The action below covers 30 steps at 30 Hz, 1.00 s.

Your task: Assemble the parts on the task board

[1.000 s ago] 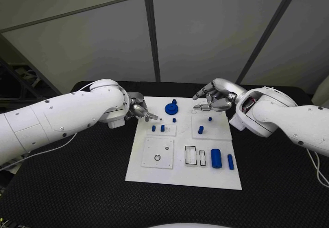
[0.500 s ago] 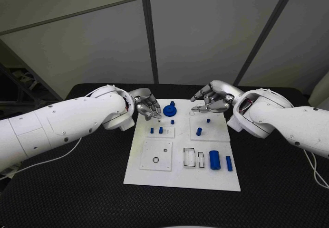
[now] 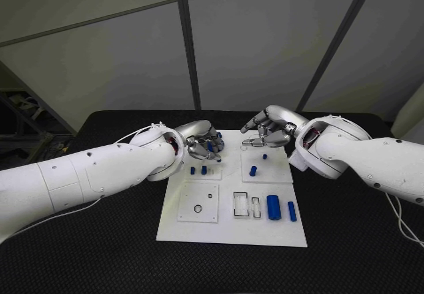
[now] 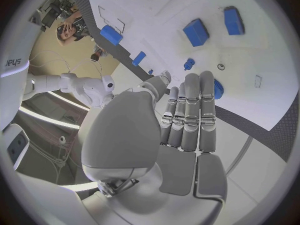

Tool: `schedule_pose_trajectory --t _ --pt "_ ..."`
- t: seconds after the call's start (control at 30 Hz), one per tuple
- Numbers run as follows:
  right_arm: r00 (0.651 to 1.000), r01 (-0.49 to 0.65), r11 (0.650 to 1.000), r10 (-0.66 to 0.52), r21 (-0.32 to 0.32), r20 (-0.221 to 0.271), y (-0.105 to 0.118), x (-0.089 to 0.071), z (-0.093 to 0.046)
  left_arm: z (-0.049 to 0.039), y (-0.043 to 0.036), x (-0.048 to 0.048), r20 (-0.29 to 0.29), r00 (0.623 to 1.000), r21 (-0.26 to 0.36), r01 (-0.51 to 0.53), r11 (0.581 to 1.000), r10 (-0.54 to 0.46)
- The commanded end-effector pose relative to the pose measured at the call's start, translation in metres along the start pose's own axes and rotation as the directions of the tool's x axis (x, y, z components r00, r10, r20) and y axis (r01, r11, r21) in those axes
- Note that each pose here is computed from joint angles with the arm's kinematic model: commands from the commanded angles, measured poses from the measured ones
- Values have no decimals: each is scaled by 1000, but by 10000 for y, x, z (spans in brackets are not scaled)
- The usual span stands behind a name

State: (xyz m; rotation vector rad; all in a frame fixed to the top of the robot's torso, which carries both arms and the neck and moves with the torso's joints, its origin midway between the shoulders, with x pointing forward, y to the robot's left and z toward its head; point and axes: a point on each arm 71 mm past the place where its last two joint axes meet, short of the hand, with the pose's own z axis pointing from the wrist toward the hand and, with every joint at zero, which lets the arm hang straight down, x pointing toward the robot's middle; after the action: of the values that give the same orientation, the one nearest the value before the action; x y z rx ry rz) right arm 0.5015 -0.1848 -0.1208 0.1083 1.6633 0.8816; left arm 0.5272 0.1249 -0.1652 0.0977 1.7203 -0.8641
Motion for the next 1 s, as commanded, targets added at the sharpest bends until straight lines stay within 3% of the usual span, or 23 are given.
schedule_pose_trajectory --t 0.03,0.4,1.0 --pt "1000 0 1000 0 -14 6 32 -3 5 36 -54 38 -14 988 55 -150 987 151" --pt "1000 0 1000 1 -16 5 42 2 7 147 -54 136 -86 964 5 -251 968 250" --pt "1000 -1 1000 1 -17 6 46 4 10 236 -61 167 -109 955 -21 -278 960 274"
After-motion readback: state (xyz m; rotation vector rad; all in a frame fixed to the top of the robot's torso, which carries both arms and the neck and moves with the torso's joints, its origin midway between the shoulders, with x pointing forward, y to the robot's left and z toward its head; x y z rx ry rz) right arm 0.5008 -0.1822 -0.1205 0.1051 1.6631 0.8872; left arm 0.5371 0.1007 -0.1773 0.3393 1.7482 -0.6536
